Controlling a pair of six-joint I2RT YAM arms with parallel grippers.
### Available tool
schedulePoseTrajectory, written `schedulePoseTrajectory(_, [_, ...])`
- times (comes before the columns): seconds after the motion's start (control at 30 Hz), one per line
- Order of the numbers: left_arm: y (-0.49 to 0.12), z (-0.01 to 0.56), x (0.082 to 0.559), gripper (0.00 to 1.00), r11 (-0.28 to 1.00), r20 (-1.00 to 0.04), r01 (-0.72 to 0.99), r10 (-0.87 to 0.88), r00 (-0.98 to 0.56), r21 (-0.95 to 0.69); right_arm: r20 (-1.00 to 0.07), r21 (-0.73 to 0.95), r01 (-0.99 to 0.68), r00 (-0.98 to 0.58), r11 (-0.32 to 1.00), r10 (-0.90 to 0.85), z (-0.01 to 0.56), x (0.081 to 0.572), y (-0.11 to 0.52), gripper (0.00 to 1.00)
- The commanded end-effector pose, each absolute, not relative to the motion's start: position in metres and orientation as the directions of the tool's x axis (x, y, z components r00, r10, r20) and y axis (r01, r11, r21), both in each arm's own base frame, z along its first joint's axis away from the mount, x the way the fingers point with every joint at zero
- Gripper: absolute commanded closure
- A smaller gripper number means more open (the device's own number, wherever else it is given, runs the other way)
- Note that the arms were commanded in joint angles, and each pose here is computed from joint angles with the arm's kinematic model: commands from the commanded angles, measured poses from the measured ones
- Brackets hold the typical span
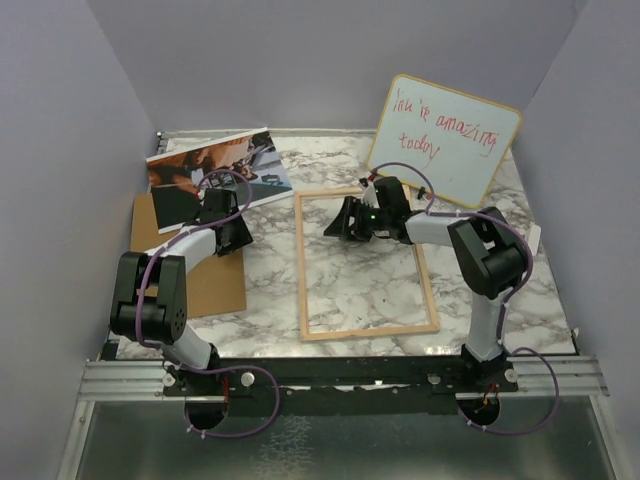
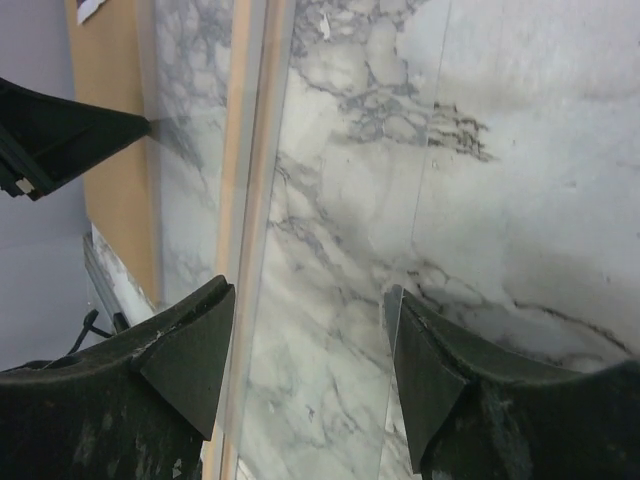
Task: Put the photo into the frame
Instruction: Move the photo frame item to the center of the board, then pick up the photo frame item at the center of the board.
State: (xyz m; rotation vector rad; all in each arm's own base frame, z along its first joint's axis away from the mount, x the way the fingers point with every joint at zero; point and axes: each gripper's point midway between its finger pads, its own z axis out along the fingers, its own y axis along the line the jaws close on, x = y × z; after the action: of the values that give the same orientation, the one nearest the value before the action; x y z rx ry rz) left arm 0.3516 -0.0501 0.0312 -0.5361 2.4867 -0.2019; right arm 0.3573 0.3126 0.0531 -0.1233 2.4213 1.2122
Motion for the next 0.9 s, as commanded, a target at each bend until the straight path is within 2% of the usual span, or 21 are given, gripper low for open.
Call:
schedulePoseTrajectory(0.0, [-0.055,0.021,0.35,0.47,0.922,-0.484,-0.295,-0.383,-0.787,-0.25,-0.494,0.76,-0.357,-0.86,0.543,0.126,0.066,0.384,0.327,0.34])
schedulePoseTrajectory(0.37, [-0.054,0.012,0.349,0.49,0.927,-0.469,-0.292,-0.372,-0.801,-0.236,-0.472,0.864,-0.447,-0.88,0.233,0.06,0.102,0.367,0.357,0.48])
schedulePoseTrajectory(0.5, [-0.054,0.013,0.351,0.49,0.928,-0.472,-0.288,-0.368,-0.801,-0.235,-0.381,0.906,-0.358,-0.922,0.226,0.065,0.097,0.371,0.361,0.51])
schedulePoseTrajectory(0.67, [-0.062,0.02,0.356,0.49,0.924,-0.479,-0.263,-0.37,-0.796,-0.277,-0.328,0.925,-0.304,-0.942,0.227,0.077,0.1,0.377,0.366,0.52])
schedulePoseTrajectory(0.73, [-0.063,0.022,0.358,0.49,0.923,-0.482,-0.259,-0.37,-0.794,-0.283,-0.319,0.928,-0.296,-0.945,0.224,0.074,0.102,0.378,0.367,0.62])
schedulePoseTrajectory(0.87, [-0.062,0.028,0.36,0.49,0.924,-0.495,-0.253,-0.369,-0.787,-0.286,-0.31,0.936,-0.285,-0.946,0.204,0.098,0.111,0.377,0.367,0.97])
